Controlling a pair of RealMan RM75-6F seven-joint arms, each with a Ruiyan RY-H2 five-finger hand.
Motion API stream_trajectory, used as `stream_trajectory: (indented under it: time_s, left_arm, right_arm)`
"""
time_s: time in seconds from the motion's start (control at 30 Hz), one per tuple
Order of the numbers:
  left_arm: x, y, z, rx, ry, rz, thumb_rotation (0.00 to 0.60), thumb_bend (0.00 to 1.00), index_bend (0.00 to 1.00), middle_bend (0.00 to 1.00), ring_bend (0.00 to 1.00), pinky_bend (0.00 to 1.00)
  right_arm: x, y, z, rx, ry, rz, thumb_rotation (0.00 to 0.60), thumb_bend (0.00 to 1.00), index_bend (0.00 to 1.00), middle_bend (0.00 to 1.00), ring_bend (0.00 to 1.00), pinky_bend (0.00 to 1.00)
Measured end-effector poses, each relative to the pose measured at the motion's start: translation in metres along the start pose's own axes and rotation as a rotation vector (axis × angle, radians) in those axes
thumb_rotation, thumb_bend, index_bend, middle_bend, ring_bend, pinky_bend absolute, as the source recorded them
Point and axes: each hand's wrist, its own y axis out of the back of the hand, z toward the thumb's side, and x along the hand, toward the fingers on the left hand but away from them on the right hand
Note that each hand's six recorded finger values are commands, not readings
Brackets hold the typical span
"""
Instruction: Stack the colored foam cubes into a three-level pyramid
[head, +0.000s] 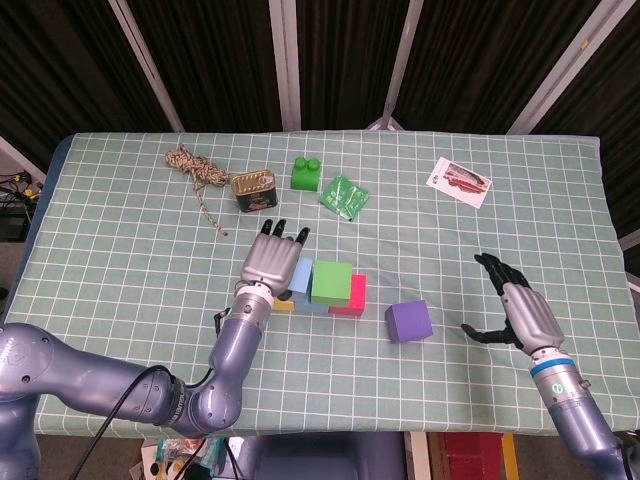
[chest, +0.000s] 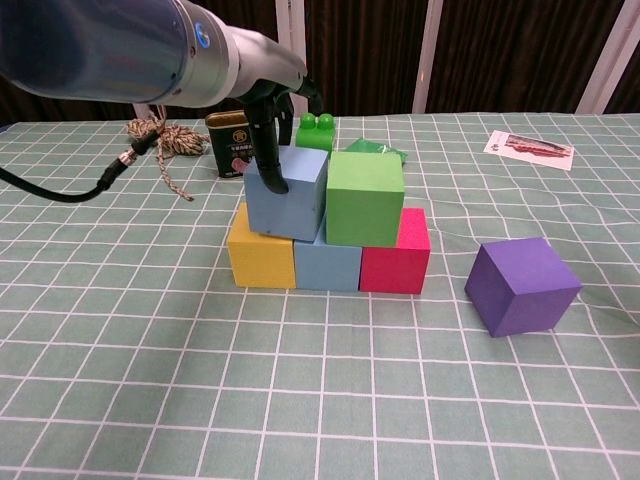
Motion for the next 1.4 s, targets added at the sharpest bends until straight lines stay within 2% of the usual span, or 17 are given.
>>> stream_trajectory:
  time_s: [1.4]
  left_arm:
    - [0.001, -0.006, 0.011, -0.001, 0.007, -0.004, 0.600, 0.32, 0.09, 0.35, 0.04, 0.06]
  right_arm:
    - [-0.001, -0.006, 0.000, 0.011, -0.002, 0.015, 0.600, 0.24, 0.00, 0.00, 0.00, 0.00]
